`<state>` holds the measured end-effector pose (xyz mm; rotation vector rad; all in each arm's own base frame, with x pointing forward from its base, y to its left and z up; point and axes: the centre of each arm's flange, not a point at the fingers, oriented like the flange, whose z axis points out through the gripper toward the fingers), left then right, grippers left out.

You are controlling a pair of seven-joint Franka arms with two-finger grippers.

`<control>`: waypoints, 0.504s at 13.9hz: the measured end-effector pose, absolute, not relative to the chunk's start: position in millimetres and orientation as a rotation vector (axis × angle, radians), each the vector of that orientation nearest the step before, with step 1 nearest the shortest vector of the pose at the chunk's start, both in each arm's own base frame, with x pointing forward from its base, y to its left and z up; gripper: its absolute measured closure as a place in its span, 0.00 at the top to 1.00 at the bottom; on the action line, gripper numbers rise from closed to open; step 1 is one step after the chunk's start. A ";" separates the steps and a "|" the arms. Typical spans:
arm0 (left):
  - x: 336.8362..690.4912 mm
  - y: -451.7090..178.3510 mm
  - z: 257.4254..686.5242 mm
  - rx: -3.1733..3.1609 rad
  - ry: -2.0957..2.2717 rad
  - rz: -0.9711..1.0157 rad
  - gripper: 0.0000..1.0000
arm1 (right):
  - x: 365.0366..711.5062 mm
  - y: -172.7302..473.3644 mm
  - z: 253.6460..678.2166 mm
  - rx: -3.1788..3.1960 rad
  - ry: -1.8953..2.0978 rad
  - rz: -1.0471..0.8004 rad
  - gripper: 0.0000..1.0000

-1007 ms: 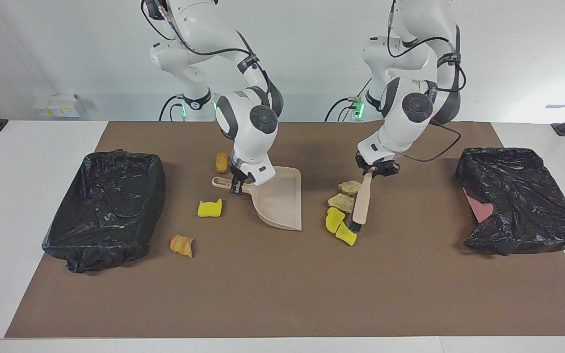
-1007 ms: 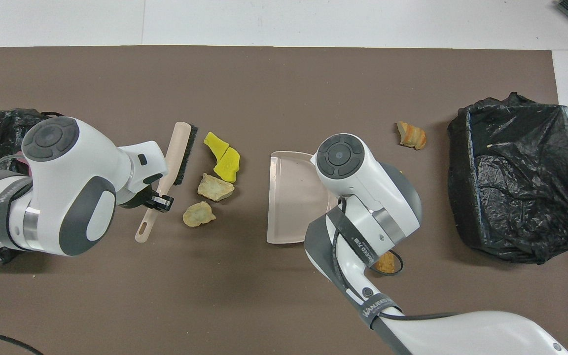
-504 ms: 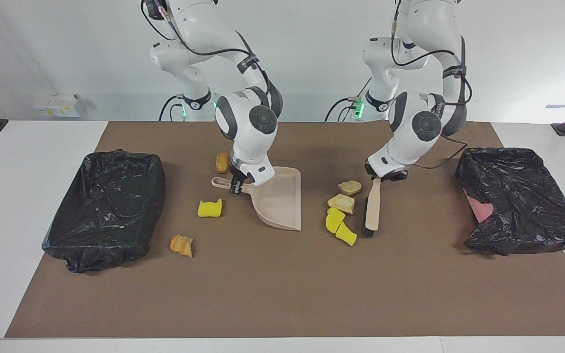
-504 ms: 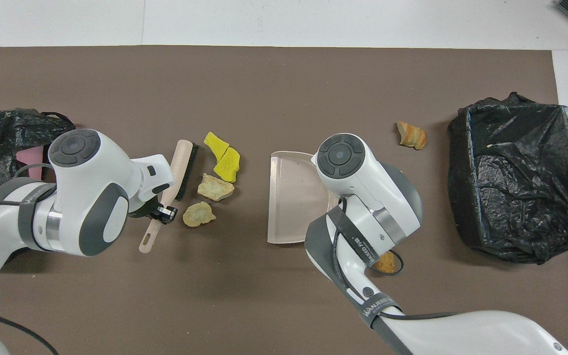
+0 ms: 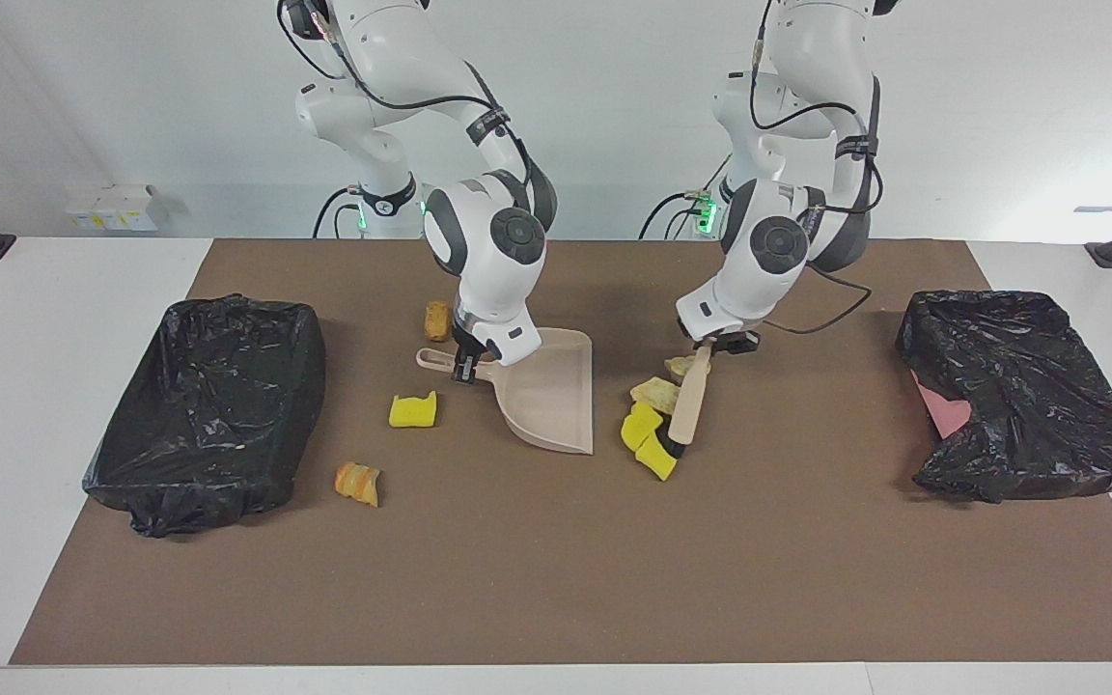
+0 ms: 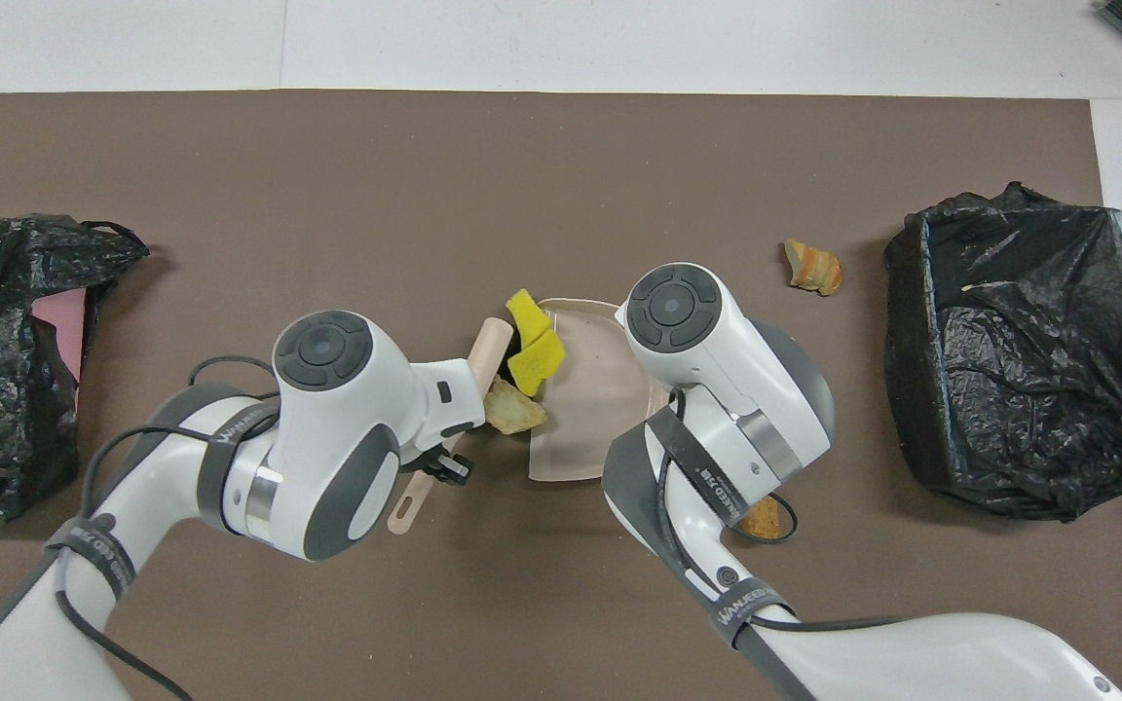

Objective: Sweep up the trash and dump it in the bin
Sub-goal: 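Sweep the sponge pieces and chunks into the dustpan with the left gripper, then sweep the remaining chunk into the dustpan with the left gripper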

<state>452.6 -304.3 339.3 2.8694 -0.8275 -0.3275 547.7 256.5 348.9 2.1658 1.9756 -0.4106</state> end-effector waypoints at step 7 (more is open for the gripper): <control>439.7 -334.3 360.4 2.848 -0.723 -0.281 0.26 | 547.7 256.3 348.7 2.166 1.976 -0.411 0.31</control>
